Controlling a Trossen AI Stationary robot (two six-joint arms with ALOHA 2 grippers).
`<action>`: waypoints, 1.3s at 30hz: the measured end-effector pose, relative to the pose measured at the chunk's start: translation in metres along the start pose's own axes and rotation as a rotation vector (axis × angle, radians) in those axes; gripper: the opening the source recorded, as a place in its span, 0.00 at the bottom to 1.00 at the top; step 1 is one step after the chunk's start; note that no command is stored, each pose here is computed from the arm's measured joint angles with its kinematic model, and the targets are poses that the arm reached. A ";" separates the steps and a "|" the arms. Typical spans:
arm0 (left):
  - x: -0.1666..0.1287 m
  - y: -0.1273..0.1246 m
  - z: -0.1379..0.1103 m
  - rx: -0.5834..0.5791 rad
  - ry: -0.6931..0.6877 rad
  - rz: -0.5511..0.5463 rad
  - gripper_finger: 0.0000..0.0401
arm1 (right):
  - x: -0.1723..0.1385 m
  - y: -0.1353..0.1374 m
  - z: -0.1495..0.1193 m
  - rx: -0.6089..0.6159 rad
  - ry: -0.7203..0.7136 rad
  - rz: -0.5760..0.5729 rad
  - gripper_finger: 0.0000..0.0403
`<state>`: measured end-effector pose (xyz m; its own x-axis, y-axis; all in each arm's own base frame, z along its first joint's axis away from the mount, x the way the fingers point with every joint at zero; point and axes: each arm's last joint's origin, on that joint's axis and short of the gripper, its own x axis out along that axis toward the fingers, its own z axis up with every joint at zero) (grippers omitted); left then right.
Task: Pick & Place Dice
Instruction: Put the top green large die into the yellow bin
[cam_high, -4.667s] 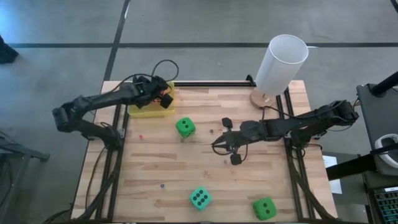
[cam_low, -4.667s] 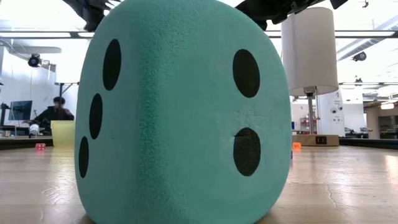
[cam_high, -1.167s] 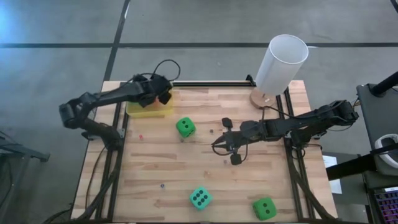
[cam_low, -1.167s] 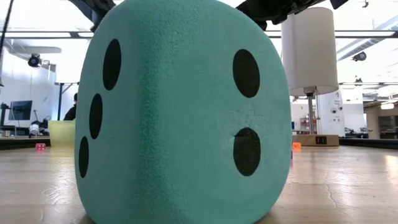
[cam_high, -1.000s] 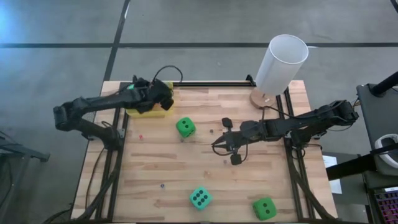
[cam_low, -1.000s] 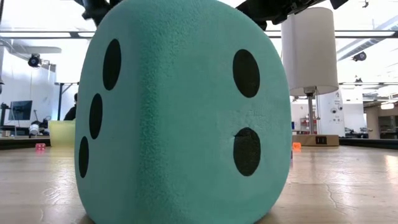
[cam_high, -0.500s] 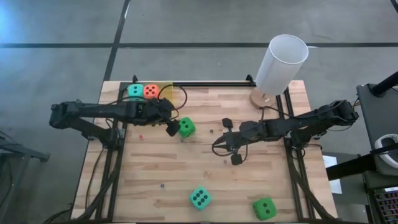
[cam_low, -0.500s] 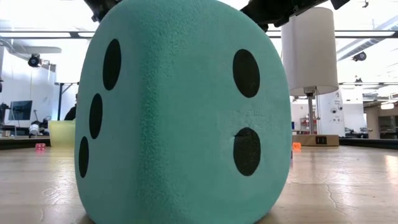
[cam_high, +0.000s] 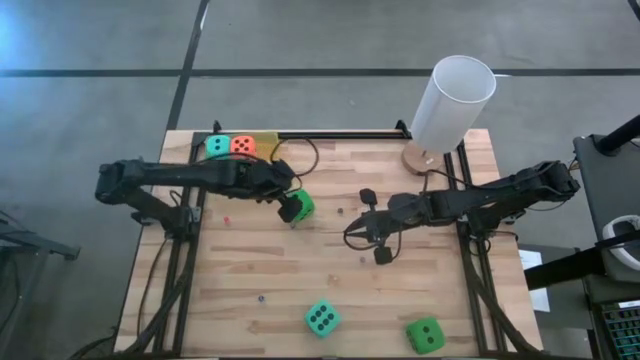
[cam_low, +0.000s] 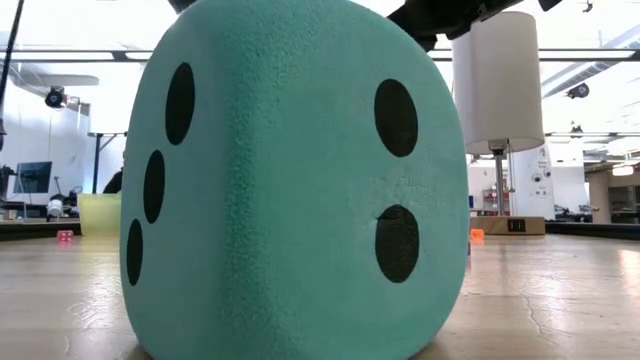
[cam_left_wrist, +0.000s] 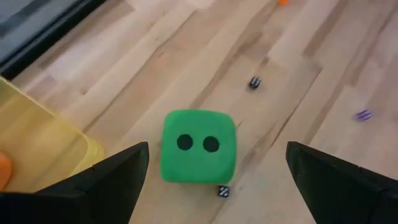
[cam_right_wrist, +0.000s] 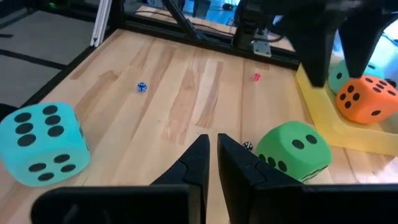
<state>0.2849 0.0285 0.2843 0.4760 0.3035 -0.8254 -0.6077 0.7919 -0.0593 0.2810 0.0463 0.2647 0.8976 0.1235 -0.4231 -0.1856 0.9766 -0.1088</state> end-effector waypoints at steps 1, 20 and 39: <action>0.004 -0.002 0.001 0.009 0.028 0.016 0.96 | -0.001 0.000 0.000 0.001 0.004 0.001 0.07; 0.073 -0.003 0.016 0.086 0.229 0.049 0.95 | -0.004 0.005 0.001 -0.009 -0.001 0.018 0.07; 0.098 -0.002 0.010 0.130 0.305 0.044 0.95 | -0.004 0.005 0.001 -0.012 -0.001 0.018 0.07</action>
<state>0.3390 0.0616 0.2092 0.2271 0.1823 -0.9567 -0.5282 0.8484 0.0363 0.2769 0.0513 0.2671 0.8944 0.1413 -0.4244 -0.2067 0.9720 -0.1120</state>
